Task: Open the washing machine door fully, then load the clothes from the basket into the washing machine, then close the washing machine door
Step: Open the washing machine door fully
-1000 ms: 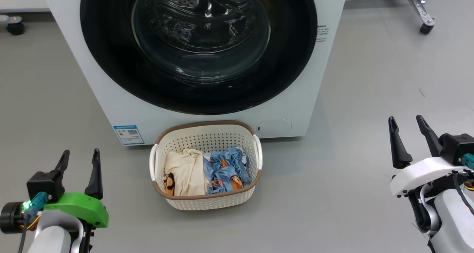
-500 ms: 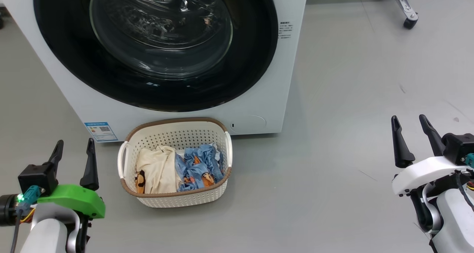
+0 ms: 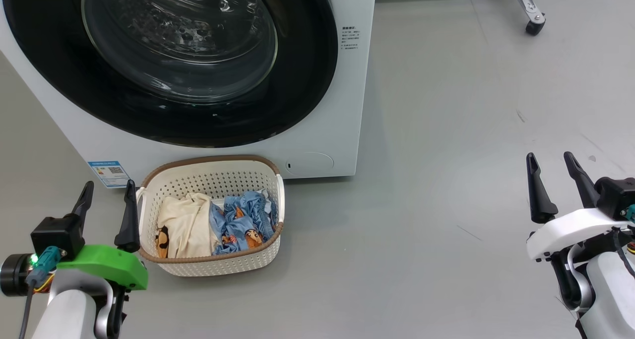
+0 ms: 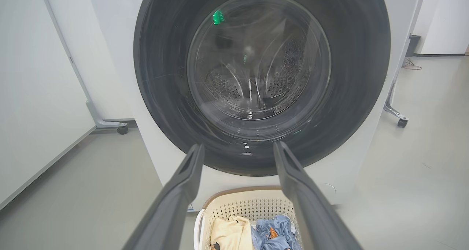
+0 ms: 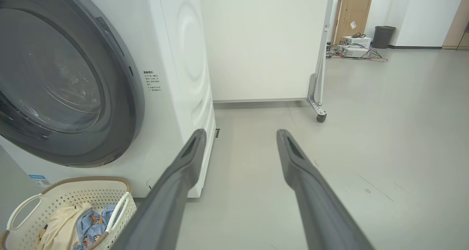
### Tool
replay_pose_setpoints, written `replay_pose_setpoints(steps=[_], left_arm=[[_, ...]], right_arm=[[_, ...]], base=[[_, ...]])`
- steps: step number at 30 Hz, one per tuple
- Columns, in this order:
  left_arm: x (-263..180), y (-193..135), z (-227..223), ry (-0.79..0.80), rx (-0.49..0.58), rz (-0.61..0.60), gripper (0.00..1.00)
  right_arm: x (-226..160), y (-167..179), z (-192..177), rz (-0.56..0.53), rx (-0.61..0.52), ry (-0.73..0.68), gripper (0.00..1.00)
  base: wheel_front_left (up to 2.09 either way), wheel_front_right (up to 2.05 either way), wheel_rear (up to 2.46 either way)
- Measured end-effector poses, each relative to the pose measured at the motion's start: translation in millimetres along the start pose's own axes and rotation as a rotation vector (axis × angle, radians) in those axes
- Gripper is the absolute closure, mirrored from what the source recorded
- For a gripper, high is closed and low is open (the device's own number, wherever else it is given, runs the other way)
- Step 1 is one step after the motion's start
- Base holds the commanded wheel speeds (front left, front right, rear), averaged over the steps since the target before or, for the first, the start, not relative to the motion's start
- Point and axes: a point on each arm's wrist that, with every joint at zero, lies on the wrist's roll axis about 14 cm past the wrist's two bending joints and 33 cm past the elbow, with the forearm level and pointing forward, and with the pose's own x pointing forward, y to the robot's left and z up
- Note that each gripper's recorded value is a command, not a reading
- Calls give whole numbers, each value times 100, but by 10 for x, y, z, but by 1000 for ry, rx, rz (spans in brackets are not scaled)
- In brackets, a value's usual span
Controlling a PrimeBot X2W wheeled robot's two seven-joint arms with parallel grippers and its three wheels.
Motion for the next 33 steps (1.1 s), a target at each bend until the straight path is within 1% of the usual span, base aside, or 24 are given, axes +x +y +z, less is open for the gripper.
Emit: replay_pose_setpoints(steps=[12,33], left_arm=[[-4,-27,20,-7,-2,-8,0],[-52,-23,54,-17,13,-9,0]], right_arm=[[-4,28,21,2,2,-8,0],[-36,48,20,4,3,-10,0]], base=[[23,23,-47],[1,1,-2]])
